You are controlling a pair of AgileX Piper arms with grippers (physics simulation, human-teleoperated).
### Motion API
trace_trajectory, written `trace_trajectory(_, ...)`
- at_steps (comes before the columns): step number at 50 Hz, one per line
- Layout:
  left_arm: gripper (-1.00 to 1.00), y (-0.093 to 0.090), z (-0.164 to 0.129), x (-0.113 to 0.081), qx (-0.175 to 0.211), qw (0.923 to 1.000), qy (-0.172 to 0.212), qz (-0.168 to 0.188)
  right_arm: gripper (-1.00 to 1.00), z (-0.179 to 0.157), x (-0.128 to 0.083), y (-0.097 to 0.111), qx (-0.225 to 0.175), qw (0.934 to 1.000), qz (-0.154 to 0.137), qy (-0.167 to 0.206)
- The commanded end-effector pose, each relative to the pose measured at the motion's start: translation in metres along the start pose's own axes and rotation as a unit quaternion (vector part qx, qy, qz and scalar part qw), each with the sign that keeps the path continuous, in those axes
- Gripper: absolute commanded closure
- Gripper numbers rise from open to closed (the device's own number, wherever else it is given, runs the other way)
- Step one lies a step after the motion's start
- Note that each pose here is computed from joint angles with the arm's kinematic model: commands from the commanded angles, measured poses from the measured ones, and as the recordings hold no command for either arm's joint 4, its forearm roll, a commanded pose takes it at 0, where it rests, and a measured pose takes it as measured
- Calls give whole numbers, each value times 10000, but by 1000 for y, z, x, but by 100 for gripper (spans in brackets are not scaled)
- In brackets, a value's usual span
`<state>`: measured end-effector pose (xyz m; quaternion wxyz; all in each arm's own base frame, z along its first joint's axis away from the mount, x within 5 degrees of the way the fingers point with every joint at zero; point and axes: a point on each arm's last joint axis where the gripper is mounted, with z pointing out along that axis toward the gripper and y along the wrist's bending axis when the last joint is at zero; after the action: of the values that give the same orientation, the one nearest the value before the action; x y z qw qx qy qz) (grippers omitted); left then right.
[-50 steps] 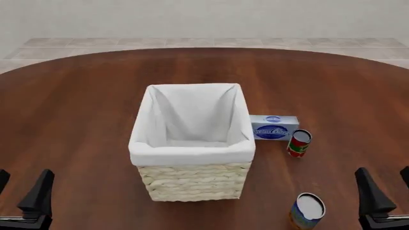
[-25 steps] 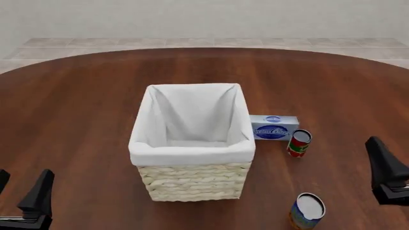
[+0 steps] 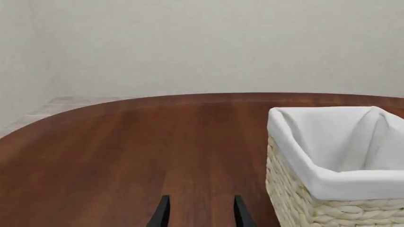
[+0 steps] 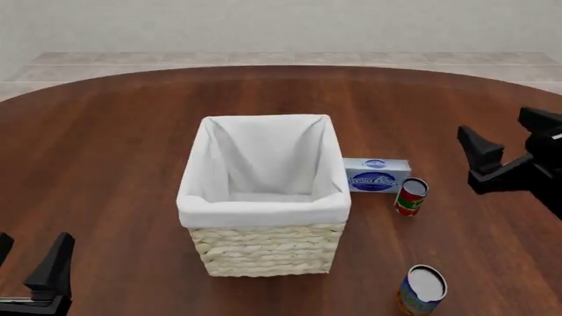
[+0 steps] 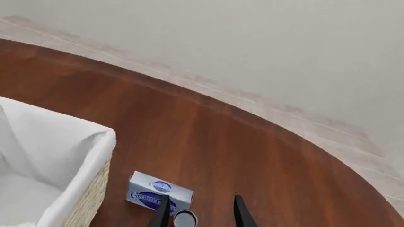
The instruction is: Pick up the cream cheese box, and put it in the basket.
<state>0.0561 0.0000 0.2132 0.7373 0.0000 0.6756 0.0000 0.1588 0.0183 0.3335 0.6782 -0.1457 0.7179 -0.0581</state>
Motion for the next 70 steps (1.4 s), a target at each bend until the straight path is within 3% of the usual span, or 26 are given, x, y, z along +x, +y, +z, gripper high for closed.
trace_trajectory(1, -100, 0, 0, 0, 0, 10000, 0, 0, -100, 59, -9, 3, -363, 9953, -600, 671)
trace_trajectory(7, -100, 0, 0, 0, 0, 10000, 0, 0, -100, 80, -14, 4, -528, 9905, -867, 925)
trace_trajectory(8, -100, 0, 0, 0, 0, 10000, 0, 0, -100, 86, -11, 13, -763, 9858, -1074, 1046)
trace_trajectory(10, -100, 0, 0, 0, 0, 10000, 0, 0, -100, 91, -10, 14, -794, 9838, -1178, 1091)
trace_trajectory(13, -100, 0, 0, 0, 0, 10000, 0, 0, -100, 109, -3, 13, -889, 9757, -1457, 1372)
trace_trajectory(17, -100, 0, 0, 0, 0, 10000, 0, 0, -100, 134, 6, 15, -1089, 9636, -1698, 1755)
trace_trajectory(20, -100, 0, 0, 0, 0, 10000, 0, 0, -100, 143, 6, 9, -1069, 9596, -1835, 1844)
trace_trajectory(23, -100, 0, 0, 0, 0, 10000, 0, 0, -100, 152, 11, 17, -1321, 9480, -2037, 2056)
trace_trajectory(25, -100, 0, 0, 0, 0, 10000, 0, 0, -100, 162, 21, 11, -1347, 9392, -2218, 2249)
trace_trajectory(27, -100, 0, 0, 0, 0, 10000, 0, 0, -100, 168, 36, 12, -1516, 9246, -2482, 2459)
trace_trajectory(28, -100, 0, 0, 0, 0, 10000, 0, 0, -100, 172, 38, 10, -1560, 9208, -2491, 2565)
trace_trajectory(29, -100, 0, 0, 0, 0, 10000, 0, 0, -100, 172, 38, 10, -1560, 9208, -2491, 2565)
trace_trajectory(30, -100, 0, 0, 0, 0, 10000, 0, 0, -100, 173, 40, 13, -1649, 9157, -2567, 2614)
trace_trajectory(33, -100, 0, 0, 0, 0, 10000, 0, 0, -100, 178, 39, 11, -1687, 9126, -2584, 2682)
trace_trajectory(35, -100, 0, 0, 0, 0, 10000, 0, 0, -100, 180, 40, 14, -1793, 9066, -2656, 2745)
trace_trajectory(37, -100, 0, 0, 0, 0, 10000, 0, 0, -100, 184, 37, 12, -1791, 9062, -2655, 2759)
trace_trajectory(40, -100, 0, 0, 0, 0, 10000, 0, 0, -100, 186, 43, 17, -1969, 8950, -2772, 2888)
trace_trajectory(41, -100, 0, 0, 0, 0, 10000, 0, 0, -100, 186, 43, 17, -1969, 8950, -2772, 2888)
trace_trajectory(44, -100, 0, 0, 0, 0, 10000, 0, 0, -100, 186, 50, 22, -2148, 8829, -2951, 2956)
trace_trajectory(45, -100, 0, 0, 0, 0, 10000, 0, 0, -100, 182, 57, 28, -2320, 8710, -3166, 2955)
trace_trajectory(47, -100, 0, 0, 0, 0, 10000, 0, 0, -100, 185, 64, 24, -2366, 8632, -3278, 3025)
trace_trajectory(54, -100, 0, 0, 0, 0, 10000, 0, 0, -100, 201, 62, 25, -2428, 8587, -3323, 3054)
trace_trajectory(57, -100, 0, 0, 0, 0, 10000, 0, 0, -100, 207, 66, 26, -2571, 8470, -3439, 3133)
trace_trajectory(66, -100, 0, 0, 0, 0, 10000, 0, 0, -100, 230, 67, 20, -2678, 8332, -3635, 3192)
trace_trajectory(70, -100, 0, 0, 0, 0, 10000, 0, 0, -100, 233, 58, 26, -2725, 8333, -3644, 3139)
